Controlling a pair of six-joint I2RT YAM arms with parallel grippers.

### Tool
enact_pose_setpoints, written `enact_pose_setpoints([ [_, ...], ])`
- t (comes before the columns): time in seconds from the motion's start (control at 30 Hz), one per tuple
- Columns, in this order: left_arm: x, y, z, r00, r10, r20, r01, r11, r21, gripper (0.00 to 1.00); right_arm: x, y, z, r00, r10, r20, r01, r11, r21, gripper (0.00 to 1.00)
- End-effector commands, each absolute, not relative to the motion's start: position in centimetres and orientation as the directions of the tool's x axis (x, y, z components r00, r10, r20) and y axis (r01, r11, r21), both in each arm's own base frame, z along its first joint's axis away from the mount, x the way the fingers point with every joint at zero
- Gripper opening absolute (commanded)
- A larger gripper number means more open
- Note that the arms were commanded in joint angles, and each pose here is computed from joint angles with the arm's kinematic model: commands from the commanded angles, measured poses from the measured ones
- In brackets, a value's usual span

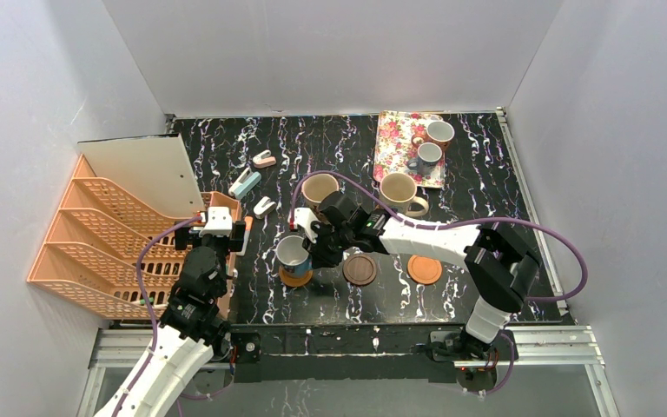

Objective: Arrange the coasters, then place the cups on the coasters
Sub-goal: Place the cup on the coaster.

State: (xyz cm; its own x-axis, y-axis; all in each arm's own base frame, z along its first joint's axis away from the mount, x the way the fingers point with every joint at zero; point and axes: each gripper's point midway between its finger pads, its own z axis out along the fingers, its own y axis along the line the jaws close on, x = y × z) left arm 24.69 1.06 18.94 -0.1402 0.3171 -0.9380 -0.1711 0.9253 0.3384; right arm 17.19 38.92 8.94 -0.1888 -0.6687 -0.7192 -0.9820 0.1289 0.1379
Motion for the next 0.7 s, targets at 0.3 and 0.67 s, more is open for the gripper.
enact_pose_setpoints([
  [0.3,24.71,1.26,19.07,-0.135,0.311,-0.941,-0.184,0.925,0.332,0.98,17.28,41.17,12.35,-0.139,-0.592,-0.794,-0.99,0.059,0.13,0.01],
  [0.67,24.7,1.24,19.07,-0.134,0.311,-0.941,-0.183,0.925,0.332,0.98,17.61,41.19,12.01,-0.139,-0.595,-0.792,-0.99,0.072,0.12,0.01],
])
